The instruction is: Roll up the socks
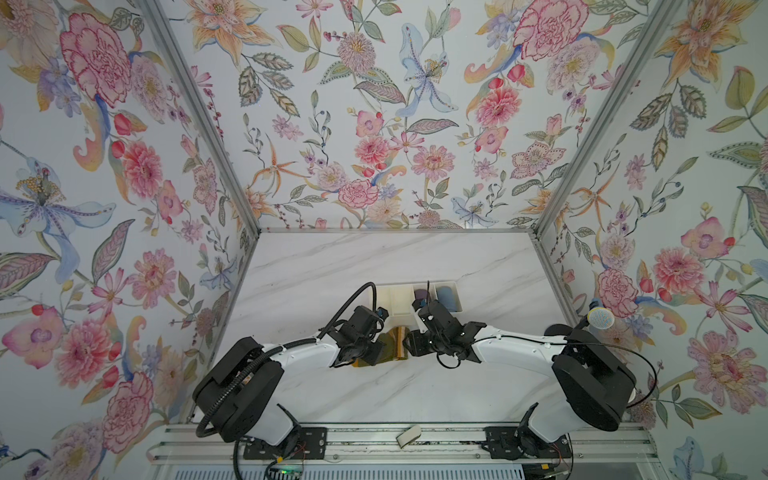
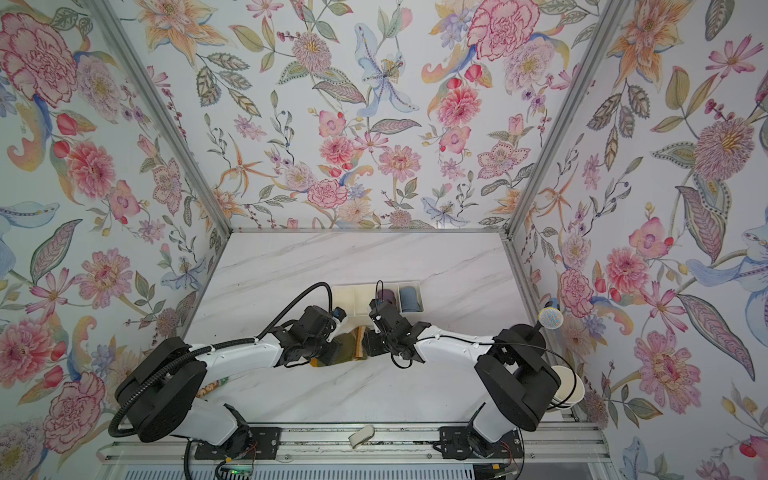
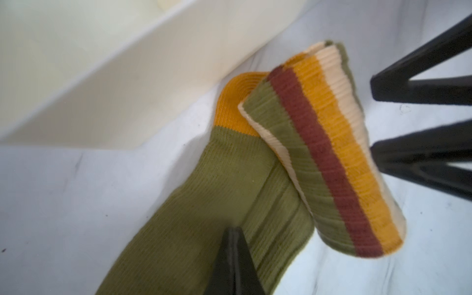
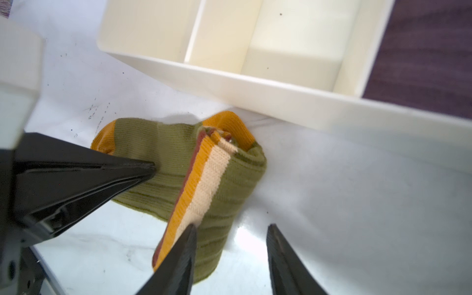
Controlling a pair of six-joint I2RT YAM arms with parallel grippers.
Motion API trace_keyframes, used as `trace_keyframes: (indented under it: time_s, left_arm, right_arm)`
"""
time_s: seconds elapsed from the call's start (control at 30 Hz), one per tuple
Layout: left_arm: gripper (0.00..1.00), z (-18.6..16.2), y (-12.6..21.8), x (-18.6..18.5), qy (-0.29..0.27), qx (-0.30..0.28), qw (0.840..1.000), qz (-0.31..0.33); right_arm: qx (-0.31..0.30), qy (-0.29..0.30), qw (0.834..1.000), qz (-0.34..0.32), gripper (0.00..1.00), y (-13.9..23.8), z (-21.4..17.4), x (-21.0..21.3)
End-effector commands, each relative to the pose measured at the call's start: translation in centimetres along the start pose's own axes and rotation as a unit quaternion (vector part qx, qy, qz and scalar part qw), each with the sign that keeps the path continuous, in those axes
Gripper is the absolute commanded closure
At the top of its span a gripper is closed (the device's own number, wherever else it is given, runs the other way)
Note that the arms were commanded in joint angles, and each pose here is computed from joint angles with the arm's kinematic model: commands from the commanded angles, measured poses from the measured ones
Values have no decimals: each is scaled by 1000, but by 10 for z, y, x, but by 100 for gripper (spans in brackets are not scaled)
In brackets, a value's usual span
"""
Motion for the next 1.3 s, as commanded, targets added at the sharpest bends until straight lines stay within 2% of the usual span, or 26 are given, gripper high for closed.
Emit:
trace_keyframes:
  time_s: [0.0,0.6,1.27]
  left_arm:
    - [100,-4,-3,4,13,0,1000,-4]
    - [100,-11,-5,11,24,-5,1000,-13]
    - [100,-6,-2,9,30,-19,999,-27]
  right_arm:
    - [6,14,1000,-8,53,-3,3,3]
    - [21,36,999,-1,54,-17,11,19]
    - [43,61,997,19,71,-32,12,43]
Point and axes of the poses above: each gripper's point midway between its finger pads, its own y axis back along the fingers, its own x axis along the line the jaws close on, z = x × y, the point moved 3 cm from there along y, back along the fingers, and after that the axes turned 5 degrees about y, right-handed, at the moved point
